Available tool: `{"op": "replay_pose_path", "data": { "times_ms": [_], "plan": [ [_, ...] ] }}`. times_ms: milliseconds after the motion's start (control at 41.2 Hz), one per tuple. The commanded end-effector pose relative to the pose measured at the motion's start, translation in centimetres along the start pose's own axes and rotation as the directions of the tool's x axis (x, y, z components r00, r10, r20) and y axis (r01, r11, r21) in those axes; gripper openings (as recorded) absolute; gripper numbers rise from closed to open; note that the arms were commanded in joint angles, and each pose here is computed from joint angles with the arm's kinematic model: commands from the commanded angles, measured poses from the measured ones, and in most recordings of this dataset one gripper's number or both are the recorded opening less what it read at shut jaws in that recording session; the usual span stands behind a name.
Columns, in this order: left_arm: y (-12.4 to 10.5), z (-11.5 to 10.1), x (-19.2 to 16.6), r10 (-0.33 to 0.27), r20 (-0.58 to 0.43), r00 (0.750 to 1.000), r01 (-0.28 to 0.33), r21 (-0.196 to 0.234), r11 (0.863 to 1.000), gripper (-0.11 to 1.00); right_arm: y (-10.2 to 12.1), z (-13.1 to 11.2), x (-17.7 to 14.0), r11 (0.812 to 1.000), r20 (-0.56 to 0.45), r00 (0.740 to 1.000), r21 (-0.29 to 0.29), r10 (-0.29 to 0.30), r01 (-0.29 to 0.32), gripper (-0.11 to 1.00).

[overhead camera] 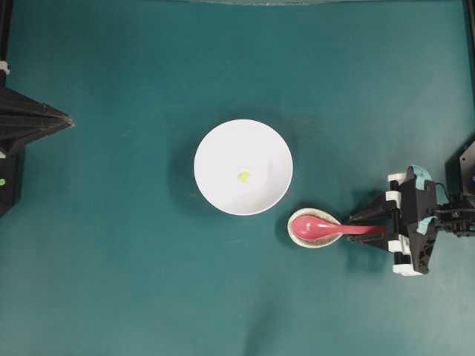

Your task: Scoop the yellow hexagonal prism block from the bowl with a spoon using the right arm.

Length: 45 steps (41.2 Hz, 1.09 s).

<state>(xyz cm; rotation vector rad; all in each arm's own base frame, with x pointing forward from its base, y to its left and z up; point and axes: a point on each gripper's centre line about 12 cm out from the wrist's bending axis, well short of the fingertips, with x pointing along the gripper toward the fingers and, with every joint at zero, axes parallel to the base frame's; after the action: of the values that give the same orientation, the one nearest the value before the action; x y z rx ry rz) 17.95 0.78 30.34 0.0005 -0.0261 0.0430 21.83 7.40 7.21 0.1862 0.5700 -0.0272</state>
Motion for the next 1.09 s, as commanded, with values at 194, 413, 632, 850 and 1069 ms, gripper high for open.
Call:
{"op": "replay_pose_path", "data": {
  "times_ms": [194,413,632,850,1069],
  "plan": [
    [0.02,1.22,0.25,0.001,0.035,0.999,-0.001,0.000,1.000,0.03,0.32,0.60,0.26,1.000,0.016,1.000,0.009,0.006,-0.007,0.45],
    [0.02,1.19,0.25,0.001,0.037,0.999,-0.001,0.000,1.000,0.03,0.20,0.79,0.38,1.000,0.018,1.000,0.019,0.000,0.000,0.45],
    [0.02,1.19,0.25,0.001,0.037,0.999,-0.001,0.000,1.000,0.03,0.10,0.83,0.41,1.000,0.019,1.000,0.018,-0.004,0.004,0.45],
    [0.02,1.25,0.25,0.001,0.038,0.999,-0.001,0.000,1.000,0.03,0.14,0.93,0.47,1.000,0.022,1.000,0.019,-0.004,0.004,0.45],
    [0.02,1.19,0.25,0.001,0.037,0.999,-0.001,0.000,1.000,0.03,0.15,0.93,0.47,1.000,0.022,1.000,0.016,-0.003,0.003,0.44]
  ]
}}
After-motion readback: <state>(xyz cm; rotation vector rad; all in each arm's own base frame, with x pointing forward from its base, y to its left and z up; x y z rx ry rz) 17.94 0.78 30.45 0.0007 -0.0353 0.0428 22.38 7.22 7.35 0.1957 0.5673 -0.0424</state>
